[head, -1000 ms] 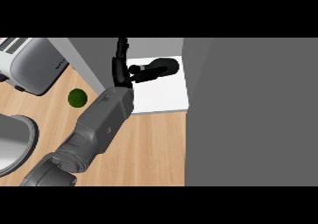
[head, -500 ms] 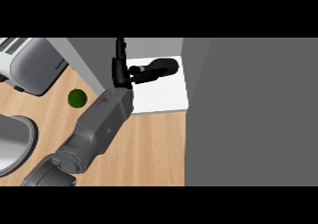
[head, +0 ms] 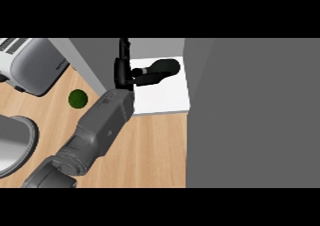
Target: Pick up the wine, place it into the cabinet and close the cabinet
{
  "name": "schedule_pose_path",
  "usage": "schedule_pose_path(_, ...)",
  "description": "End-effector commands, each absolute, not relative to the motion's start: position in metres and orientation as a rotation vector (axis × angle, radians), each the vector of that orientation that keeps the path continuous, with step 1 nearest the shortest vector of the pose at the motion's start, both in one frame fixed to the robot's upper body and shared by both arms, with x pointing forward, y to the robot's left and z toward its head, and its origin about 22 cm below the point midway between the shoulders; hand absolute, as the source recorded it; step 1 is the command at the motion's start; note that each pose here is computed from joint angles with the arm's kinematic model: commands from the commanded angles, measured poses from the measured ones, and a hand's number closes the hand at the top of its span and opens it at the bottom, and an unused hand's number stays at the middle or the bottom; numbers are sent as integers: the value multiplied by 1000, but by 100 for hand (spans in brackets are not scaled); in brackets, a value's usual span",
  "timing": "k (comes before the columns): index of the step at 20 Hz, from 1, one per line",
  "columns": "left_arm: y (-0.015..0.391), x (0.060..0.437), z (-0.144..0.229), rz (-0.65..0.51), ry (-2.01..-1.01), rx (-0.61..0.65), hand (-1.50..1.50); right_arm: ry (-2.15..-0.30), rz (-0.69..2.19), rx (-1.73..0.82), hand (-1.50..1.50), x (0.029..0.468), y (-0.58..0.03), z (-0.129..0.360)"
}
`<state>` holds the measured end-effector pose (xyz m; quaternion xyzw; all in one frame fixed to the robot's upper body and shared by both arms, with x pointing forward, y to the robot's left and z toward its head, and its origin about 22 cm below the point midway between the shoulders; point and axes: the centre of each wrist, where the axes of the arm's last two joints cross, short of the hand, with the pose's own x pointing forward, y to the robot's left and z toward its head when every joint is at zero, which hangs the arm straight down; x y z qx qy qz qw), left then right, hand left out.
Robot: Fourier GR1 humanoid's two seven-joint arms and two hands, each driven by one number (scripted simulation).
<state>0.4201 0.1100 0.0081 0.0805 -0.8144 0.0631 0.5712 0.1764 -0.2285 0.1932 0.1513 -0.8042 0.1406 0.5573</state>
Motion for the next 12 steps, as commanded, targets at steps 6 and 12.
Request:
schedule_pose_path(6, 125, 405, -21, 216, -1863, 144, -150, -1908, 362, 380, -150, 159, -219, 205)
schedule_pose_path(12, 127, 398, -29, 273, -1850, 64, -150, -1900, 335, 381, -150, 169, -233, 199)
